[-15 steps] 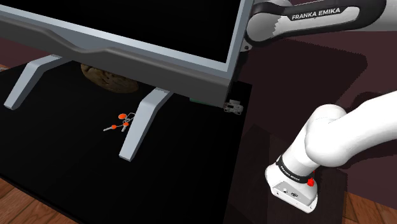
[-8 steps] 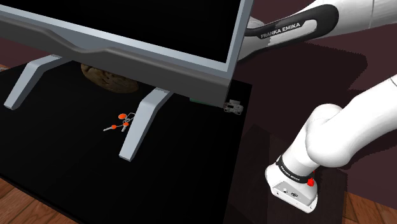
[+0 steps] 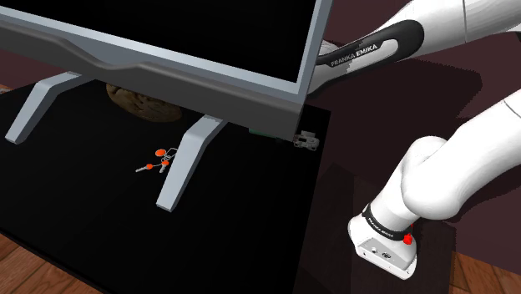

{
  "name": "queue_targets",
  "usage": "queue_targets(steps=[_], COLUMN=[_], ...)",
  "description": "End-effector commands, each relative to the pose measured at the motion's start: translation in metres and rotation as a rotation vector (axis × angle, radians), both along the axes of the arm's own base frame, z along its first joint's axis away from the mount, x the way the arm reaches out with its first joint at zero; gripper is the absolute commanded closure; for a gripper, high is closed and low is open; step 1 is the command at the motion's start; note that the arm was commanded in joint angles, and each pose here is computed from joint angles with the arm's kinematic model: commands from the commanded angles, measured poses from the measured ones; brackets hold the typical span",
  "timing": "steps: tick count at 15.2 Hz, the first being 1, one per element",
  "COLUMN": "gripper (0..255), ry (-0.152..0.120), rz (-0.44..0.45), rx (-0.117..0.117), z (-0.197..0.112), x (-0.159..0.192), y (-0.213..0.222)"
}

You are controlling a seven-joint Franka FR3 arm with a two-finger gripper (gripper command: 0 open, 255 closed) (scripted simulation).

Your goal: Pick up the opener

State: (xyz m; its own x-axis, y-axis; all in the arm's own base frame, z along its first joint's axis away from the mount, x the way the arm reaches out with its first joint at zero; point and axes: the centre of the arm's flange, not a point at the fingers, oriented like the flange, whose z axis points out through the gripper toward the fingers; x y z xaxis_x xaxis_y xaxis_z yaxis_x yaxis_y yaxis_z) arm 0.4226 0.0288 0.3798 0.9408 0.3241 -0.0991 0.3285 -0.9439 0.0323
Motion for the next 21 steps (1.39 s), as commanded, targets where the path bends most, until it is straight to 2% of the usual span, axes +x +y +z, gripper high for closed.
queue_targets(steps=[1,10,21], gripper=[255,255,255], ry=[0.010,0.009,0.009], rz=[0.014,0.014,0.014], rx=[-0.005,-0.005,-0.005], z=[-0.006,-0.008,0.051], x=[-0.002,-0.002,-0.002], y=[0.005,0.005,0.005])
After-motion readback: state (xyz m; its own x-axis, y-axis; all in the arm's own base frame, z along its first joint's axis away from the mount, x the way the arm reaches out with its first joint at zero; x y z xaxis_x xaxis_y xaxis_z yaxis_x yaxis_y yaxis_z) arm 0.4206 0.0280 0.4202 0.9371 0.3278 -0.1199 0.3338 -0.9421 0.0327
